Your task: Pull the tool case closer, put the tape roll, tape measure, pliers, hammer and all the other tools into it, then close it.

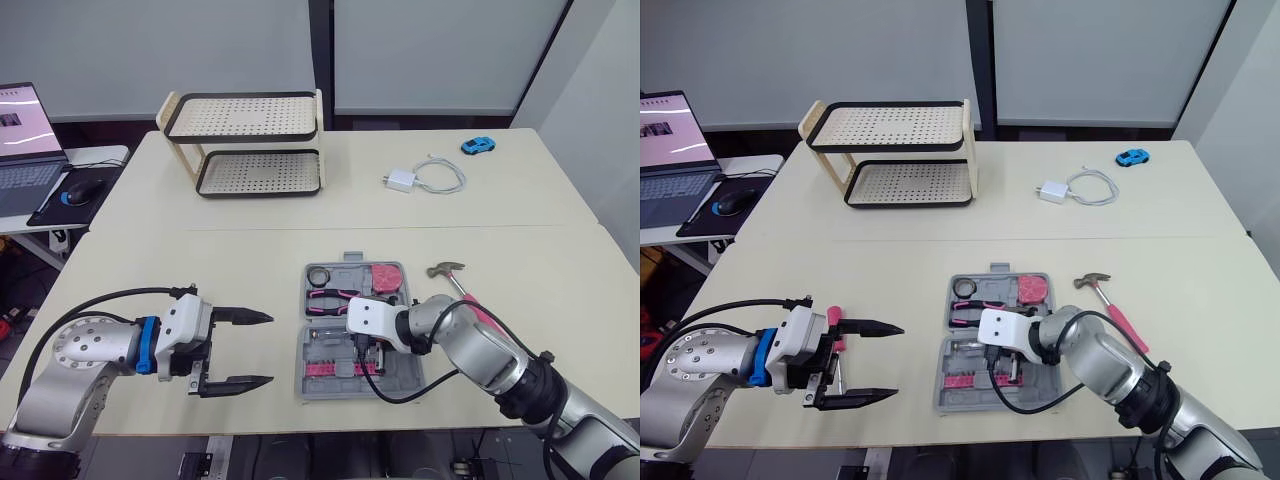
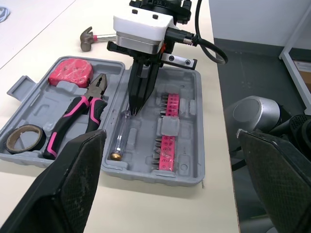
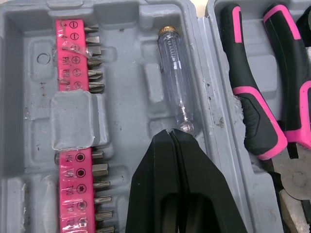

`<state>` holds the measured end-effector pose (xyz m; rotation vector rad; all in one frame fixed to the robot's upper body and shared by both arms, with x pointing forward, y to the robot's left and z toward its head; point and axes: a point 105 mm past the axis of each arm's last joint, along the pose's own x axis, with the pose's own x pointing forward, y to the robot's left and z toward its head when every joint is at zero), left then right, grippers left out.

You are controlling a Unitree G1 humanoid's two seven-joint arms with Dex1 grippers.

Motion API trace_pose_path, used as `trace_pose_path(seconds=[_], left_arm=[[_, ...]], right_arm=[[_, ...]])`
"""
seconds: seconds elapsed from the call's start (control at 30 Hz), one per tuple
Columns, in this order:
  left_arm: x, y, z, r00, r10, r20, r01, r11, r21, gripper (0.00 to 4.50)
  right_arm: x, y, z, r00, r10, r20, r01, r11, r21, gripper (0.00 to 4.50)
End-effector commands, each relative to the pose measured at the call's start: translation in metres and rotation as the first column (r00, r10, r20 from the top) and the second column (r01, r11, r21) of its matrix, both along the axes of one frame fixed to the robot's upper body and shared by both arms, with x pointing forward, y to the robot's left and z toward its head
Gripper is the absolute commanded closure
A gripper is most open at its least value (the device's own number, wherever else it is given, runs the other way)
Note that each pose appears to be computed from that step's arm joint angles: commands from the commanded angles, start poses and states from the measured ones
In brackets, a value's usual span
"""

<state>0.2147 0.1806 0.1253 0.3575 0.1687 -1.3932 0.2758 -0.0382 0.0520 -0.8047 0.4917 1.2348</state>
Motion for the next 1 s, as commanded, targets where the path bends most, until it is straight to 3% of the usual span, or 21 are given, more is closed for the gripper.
trace_pose_path(seconds=[0.03,0.57,1.0], left_arm=[[-0.002,-0.003,0.005,0.999,-0.032,0.026,0.031,0.999,0.013,0.0],[0.001,-0.003,0.007,0.999,-0.03,0.031,0.03,0.999,0.012,0.0],[0.002,-0.004,0.007,0.999,-0.032,0.032,0.032,0.999,0.013,0.0]], right_arm=[[0.0,0.001,0.007,1.0,0.004,-0.002,-0.004,1.0,0.031,4.47],[0.004,0.004,0.014,0.999,0.036,0.007,-0.036,0.995,0.098,4.47],[0.006,0.001,-0.005,1.0,-0.019,-0.018,0.021,0.995,0.093,4.47]])
